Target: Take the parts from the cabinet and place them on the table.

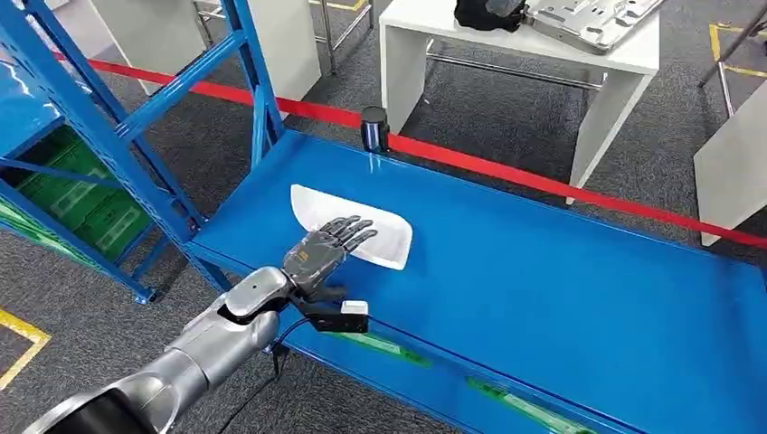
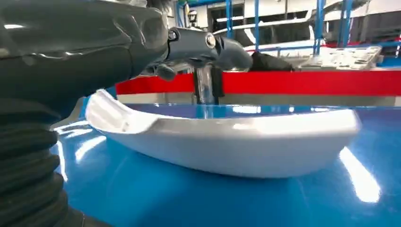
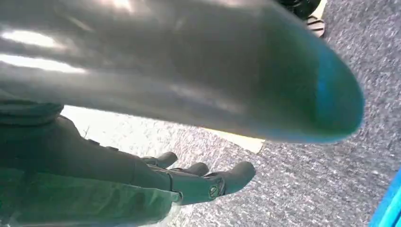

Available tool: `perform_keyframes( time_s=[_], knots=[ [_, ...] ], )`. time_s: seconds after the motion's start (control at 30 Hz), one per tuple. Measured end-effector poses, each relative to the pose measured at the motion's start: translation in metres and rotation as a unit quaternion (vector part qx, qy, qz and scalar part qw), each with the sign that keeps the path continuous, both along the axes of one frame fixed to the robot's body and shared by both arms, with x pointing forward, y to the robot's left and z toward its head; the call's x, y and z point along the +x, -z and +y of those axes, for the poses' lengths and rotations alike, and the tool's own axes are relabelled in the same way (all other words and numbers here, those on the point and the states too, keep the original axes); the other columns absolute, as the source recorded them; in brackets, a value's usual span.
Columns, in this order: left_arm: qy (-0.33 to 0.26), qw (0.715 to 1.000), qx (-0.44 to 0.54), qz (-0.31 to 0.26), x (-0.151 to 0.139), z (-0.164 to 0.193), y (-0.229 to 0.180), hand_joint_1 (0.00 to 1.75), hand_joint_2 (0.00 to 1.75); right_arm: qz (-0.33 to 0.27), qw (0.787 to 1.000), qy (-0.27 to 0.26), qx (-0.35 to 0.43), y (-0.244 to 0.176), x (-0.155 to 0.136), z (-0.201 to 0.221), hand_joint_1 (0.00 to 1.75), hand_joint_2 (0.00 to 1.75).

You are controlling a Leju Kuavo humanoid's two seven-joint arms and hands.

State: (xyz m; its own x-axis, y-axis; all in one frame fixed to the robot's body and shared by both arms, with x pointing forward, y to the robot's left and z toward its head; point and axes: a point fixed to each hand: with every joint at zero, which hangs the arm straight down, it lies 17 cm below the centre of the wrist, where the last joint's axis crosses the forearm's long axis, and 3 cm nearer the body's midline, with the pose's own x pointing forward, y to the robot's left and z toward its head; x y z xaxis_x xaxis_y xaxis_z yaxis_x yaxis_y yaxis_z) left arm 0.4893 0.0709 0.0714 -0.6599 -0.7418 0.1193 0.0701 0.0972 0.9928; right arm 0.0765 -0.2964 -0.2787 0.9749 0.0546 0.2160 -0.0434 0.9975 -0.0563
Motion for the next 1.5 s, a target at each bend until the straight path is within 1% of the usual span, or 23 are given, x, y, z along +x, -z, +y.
perform_keyframes(
  time_s=[0.2, 0.4, 0.63, 0.67, 0.7, 0.73, 0.77, 0.8, 0.9, 0.93, 0.97, 1.0, 1.03, 1.07, 1.23, 1.5],
  knots=[
    [0.003, 0.999, 0.026, 0.022, 0.002, 0.007, 0.017, 0.0, 1.75, 0.003, 1.0, -0.002, -0.002, 0.0, -0.001, -0.002, 0.0, 0.0],
    [0.008, 0.998, 0.06, 0.006, 0.02, 0.008, 0.006, 0.0, 1.75, 0.001, 1.0, -0.003, 0.0, 0.0, 0.001, 0.0, 0.0, 0.0],
    [0.02, 0.995, 0.098, -0.003, 0.022, 0.003, 0.011, 0.0, 1.75, 0.001, 1.0, -0.004, 0.0, 0.0, -0.003, -0.005, 0.0, 0.0],
    [0.021, 0.995, 0.101, -0.003, 0.021, 0.005, 0.014, 0.82, 1.75, 0.002, 1.0, -0.004, -0.001, 0.0, -0.006, -0.007, 0.0, 0.0],
    [0.021, 0.995, 0.103, -0.006, 0.021, 0.005, 0.014, 1.43, 1.75, 0.004, 1.0, -0.005, -0.002, 0.001, -0.009, -0.009, 0.0, 0.0],
    [0.022, 0.994, 0.106, -0.008, 0.021, 0.005, 0.015, 1.57, 1.75, 0.006, 1.0, -0.005, -0.002, 0.001, -0.012, -0.01, 0.0, 0.0],
    [0.023, 0.994, 0.11, -0.008, 0.02, 0.006, 0.016, 1.62, 1.75, 0.006, 1.0, -0.006, -0.004, 0.001, -0.014, -0.013, 0.0, 0.0],
    [0.022, 0.993, 0.112, -0.009, 0.02, 0.007, 0.018, 1.62, 1.75, 0.005, 1.0, -0.007, -0.006, 0.001, -0.014, -0.014, 0.0, 0.0],
    [0.019, 0.993, 0.117, -0.01, 0.021, 0.012, 0.019, 1.41, 1.75, 0.002, 1.0, -0.008, -0.006, 0.001, -0.012, -0.016, 0.0, 0.0],
    [0.019, 0.993, 0.118, -0.011, 0.021, 0.012, 0.019, 1.31, 1.75, 0.002, 1.0, -0.008, -0.006, 0.001, -0.013, -0.016, 0.0, 0.0],
    [0.02, 0.993, 0.119, -0.012, 0.02, 0.013, 0.02, 1.27, 1.75, 0.002, 1.0, -0.008, -0.006, 0.001, -0.013, -0.015, 0.0, 0.0],
    [0.02, 0.992, 0.12, -0.013, 0.02, 0.014, 0.021, 1.27, 1.75, 0.001, 1.0, -0.009, -0.006, 0.001, -0.013, -0.015, 0.0, 0.0],
    [0.019, 0.992, 0.121, -0.013, 0.021, 0.015, 0.021, 1.33, 1.75, 0.001, 1.0, -0.009, -0.006, 0.001, -0.012, -0.015, 0.0, 0.0],
    [0.018, 0.992, 0.122, -0.015, 0.022, 0.018, 0.021, 1.31, 1.75, 0.0, 1.0, -0.009, -0.006, 0.001, -0.012, -0.015, 0.0, 0.0],
    [0.016, 0.992, 0.124, -0.018, 0.022, 0.022, 0.022, 1.33, 1.75, -0.001, 1.0, -0.011, -0.007, 0.0, -0.011, -0.017, 0.0, 0.0],
    [0.015, 0.991, 0.126, -0.029, 0.028, 0.024, 0.013, 1.33, 1.75, -0.003, 1.0, -0.012, -0.003, 0.0, -0.009, -0.011, 0.0, 0.0]
  ],
)
